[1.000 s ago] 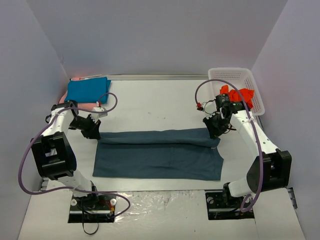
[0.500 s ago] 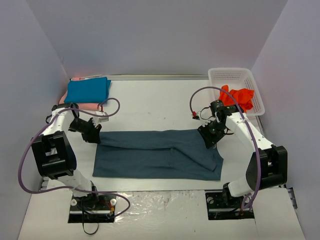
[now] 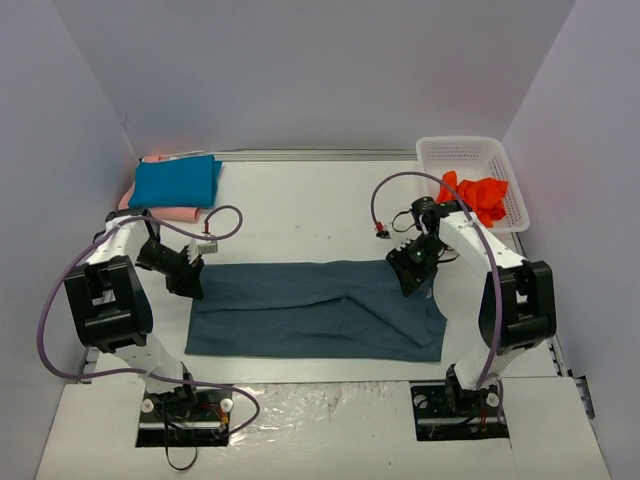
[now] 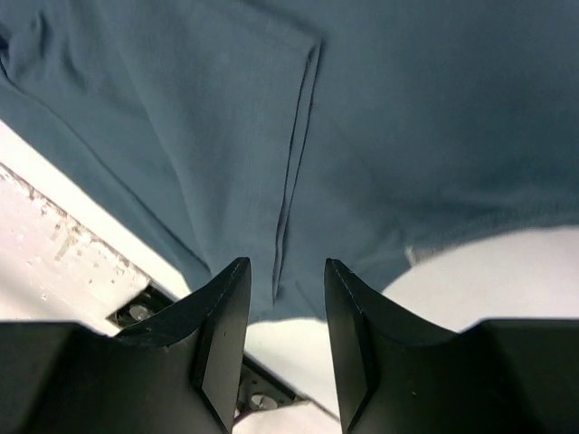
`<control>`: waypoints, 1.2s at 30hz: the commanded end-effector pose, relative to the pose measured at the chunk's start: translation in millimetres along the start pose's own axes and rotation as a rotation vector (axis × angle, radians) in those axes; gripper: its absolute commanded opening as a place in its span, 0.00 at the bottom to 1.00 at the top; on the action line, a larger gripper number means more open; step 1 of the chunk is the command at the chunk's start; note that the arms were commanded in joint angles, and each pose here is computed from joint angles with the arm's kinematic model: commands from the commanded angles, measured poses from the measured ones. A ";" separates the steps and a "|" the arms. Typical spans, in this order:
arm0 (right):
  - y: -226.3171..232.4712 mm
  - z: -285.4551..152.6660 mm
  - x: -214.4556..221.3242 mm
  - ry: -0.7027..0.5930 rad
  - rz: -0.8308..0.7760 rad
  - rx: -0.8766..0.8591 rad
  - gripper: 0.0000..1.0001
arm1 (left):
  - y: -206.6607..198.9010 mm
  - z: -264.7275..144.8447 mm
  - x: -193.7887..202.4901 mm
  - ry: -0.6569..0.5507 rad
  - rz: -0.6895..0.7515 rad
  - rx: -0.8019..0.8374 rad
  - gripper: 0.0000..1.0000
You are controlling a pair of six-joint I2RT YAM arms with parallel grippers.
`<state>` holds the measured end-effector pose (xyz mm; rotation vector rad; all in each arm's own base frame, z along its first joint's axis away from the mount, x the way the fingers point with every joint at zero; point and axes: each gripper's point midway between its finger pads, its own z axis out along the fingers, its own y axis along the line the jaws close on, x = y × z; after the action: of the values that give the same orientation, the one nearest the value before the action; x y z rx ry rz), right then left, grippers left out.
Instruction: Fold and stack the t-shirts
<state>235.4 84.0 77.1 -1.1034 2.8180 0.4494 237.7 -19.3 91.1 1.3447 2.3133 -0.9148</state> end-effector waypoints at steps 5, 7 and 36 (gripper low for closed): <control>4.3 18.2 -36.5 -0.017 -0.058 -0.160 0.34 | -13.6 -9.6 -21.2 -0.107 -0.014 0.020 0.10; 3.7 26.9 -41.5 -0.006 -0.055 -0.194 0.34 | -12.8 -11.5 -23.2 -0.118 -0.026 0.006 0.10; 9.4 65.6 -61.7 0.053 -0.106 -0.292 0.00 | -9.3 -1.2 -13.8 -0.134 -0.088 0.018 0.09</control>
<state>280.5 147.0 22.3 -1.3110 2.7637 0.8064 238.1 -25.9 96.7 1.1827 2.3213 -0.9851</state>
